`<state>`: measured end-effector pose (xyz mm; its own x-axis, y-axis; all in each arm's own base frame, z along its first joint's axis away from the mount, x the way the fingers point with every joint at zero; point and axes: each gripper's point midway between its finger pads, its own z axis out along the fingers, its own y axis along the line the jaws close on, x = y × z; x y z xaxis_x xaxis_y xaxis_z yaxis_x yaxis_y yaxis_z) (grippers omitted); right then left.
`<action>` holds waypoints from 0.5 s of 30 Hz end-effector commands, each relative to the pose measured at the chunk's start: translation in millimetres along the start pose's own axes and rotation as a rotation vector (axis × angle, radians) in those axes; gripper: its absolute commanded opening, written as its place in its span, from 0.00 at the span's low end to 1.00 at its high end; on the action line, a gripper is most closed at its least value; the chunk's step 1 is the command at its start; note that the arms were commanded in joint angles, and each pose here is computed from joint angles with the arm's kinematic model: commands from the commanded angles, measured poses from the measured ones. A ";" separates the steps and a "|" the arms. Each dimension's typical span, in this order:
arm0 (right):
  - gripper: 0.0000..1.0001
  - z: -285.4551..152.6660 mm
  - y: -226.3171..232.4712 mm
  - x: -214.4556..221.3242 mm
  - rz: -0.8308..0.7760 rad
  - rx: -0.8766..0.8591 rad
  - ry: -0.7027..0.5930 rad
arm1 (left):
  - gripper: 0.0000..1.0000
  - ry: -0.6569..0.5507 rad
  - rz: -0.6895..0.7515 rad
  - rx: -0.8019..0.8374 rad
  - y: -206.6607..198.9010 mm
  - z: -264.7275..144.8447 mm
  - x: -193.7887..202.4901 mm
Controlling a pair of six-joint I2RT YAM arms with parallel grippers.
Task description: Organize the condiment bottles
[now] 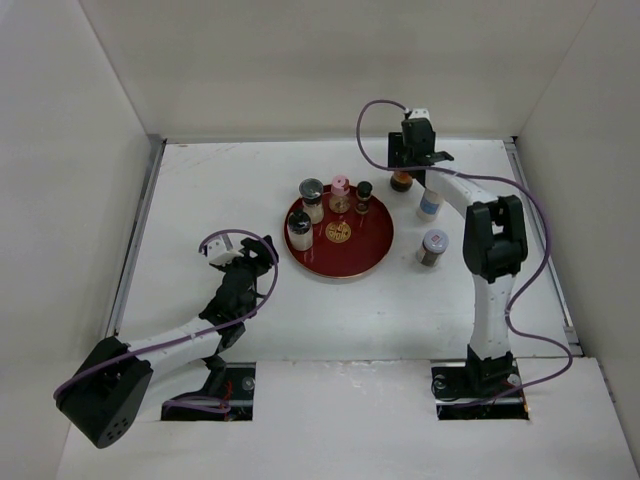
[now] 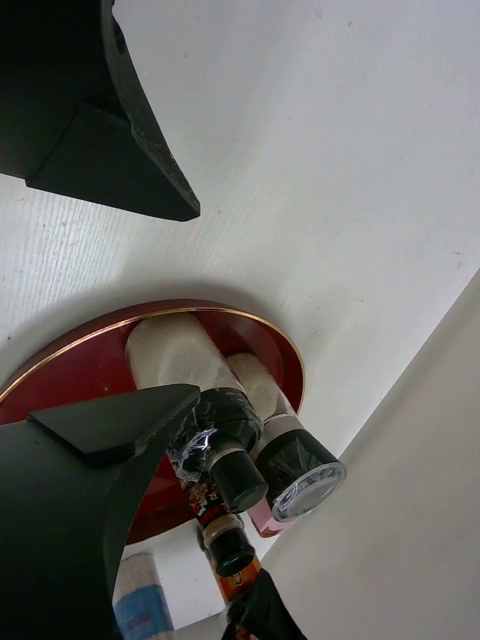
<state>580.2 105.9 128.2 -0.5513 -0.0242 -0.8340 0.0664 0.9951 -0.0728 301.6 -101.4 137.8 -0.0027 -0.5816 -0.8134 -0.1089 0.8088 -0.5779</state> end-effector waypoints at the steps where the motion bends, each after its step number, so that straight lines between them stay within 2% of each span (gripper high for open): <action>1: 0.50 -34.0 3.9 -80.1 0.105 -0.036 -0.257 | 0.65 -0.032 -0.048 0.028 -11.3 2.4 -10.8; 4: 0.49 -66.2 1.3 -114.1 0.159 -0.057 -0.378 | 0.65 -0.031 -0.047 0.027 -11.7 3.0 -10.5; 8: 0.49 -112.6 1.5 -141.4 0.184 -0.078 -0.464 | 0.65 -0.033 -0.049 0.029 -11.5 2.3 -11.1; 11: 0.49 -149.6 7.8 -147.6 0.180 -0.107 -0.500 | 0.65 -0.032 -0.053 0.038 -13.7 1.6 -11.5; 15: 0.49 -196.0 26.5 -135.6 0.180 -0.167 -0.522 | 0.65 -0.029 -0.052 0.040 -13.7 1.5 -10.5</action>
<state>512.4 133.3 230.3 -0.3596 0.0172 -0.9330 0.0180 0.9998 0.0115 301.5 -102.4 137.7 -0.0054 -0.5841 -0.8116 -0.1055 0.8075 -0.5804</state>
